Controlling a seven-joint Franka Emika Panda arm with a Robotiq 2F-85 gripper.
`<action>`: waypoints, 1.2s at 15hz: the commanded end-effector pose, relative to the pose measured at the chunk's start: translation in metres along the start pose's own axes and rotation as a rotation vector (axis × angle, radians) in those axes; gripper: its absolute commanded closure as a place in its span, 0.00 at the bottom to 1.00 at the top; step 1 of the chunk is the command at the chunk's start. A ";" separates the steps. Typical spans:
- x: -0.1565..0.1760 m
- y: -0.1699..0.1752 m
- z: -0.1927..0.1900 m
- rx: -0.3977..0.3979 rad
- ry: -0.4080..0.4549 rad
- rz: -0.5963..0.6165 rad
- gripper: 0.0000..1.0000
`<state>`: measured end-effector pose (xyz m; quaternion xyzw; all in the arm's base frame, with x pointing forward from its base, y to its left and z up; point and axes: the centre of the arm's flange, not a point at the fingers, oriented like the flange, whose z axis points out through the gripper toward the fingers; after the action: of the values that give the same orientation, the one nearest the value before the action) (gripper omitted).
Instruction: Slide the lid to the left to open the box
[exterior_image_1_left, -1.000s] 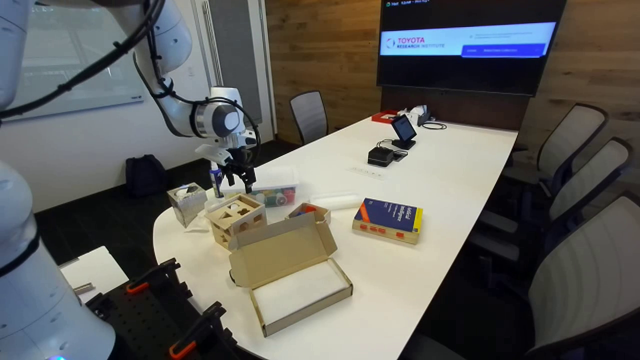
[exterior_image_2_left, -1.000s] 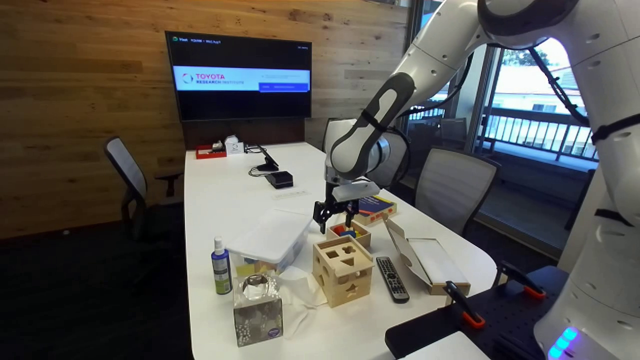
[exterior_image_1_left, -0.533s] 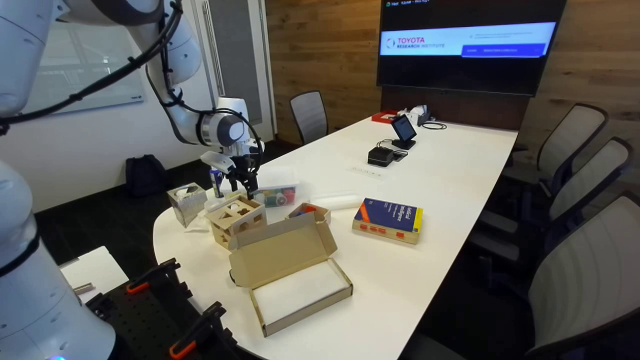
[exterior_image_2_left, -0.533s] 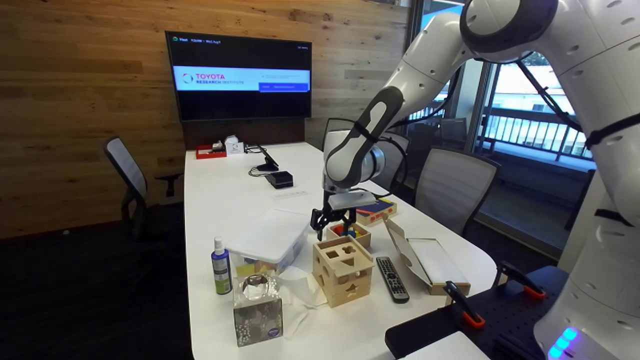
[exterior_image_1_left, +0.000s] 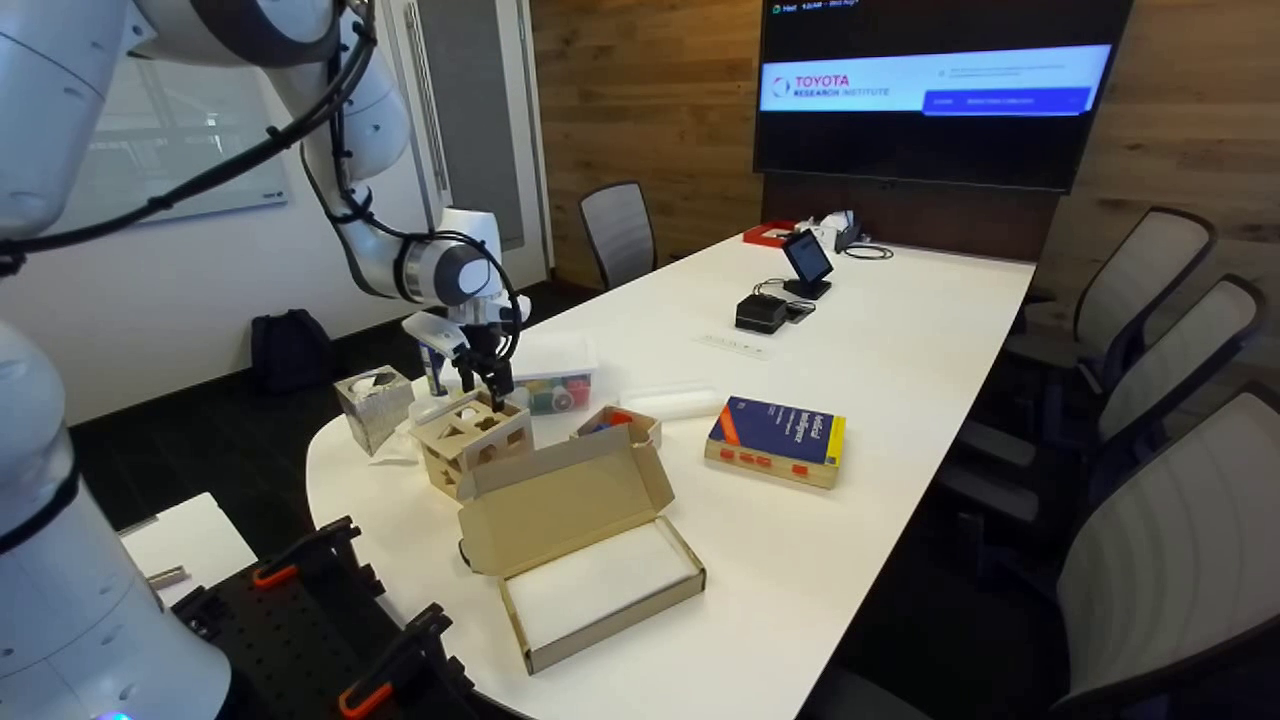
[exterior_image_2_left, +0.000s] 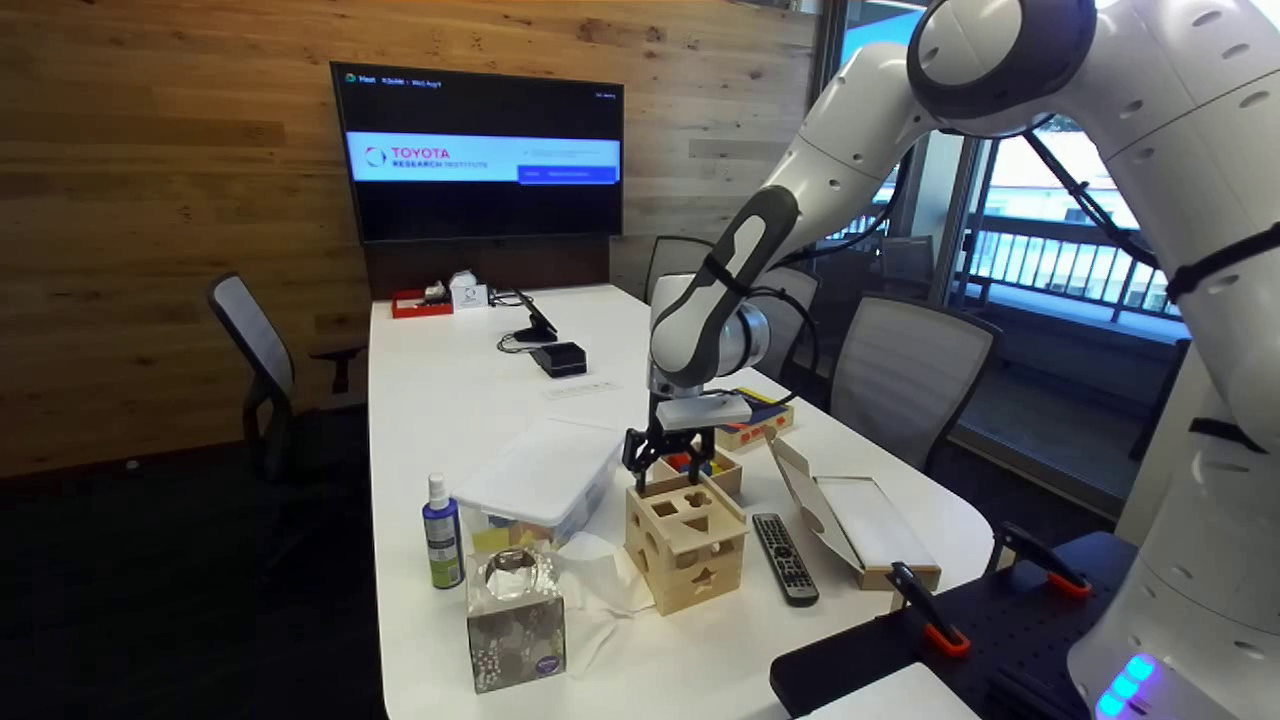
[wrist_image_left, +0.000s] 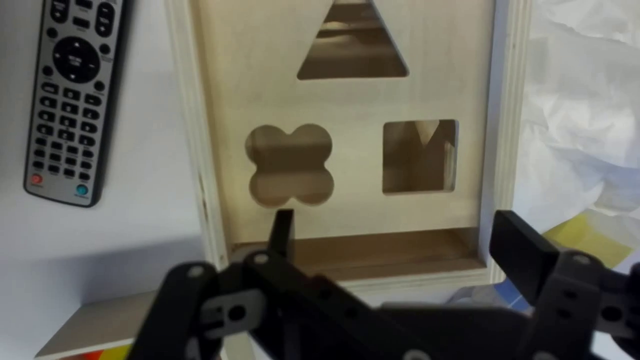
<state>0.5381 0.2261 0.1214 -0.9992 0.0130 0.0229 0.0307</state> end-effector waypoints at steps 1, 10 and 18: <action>0.008 -0.001 0.002 -0.001 0.018 0.008 0.00; 0.022 0.003 0.013 0.006 0.005 0.005 0.00; 0.026 0.000 0.014 0.005 -0.019 -0.008 0.00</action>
<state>0.5558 0.2219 0.1067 -0.9993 0.0149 0.0209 0.0287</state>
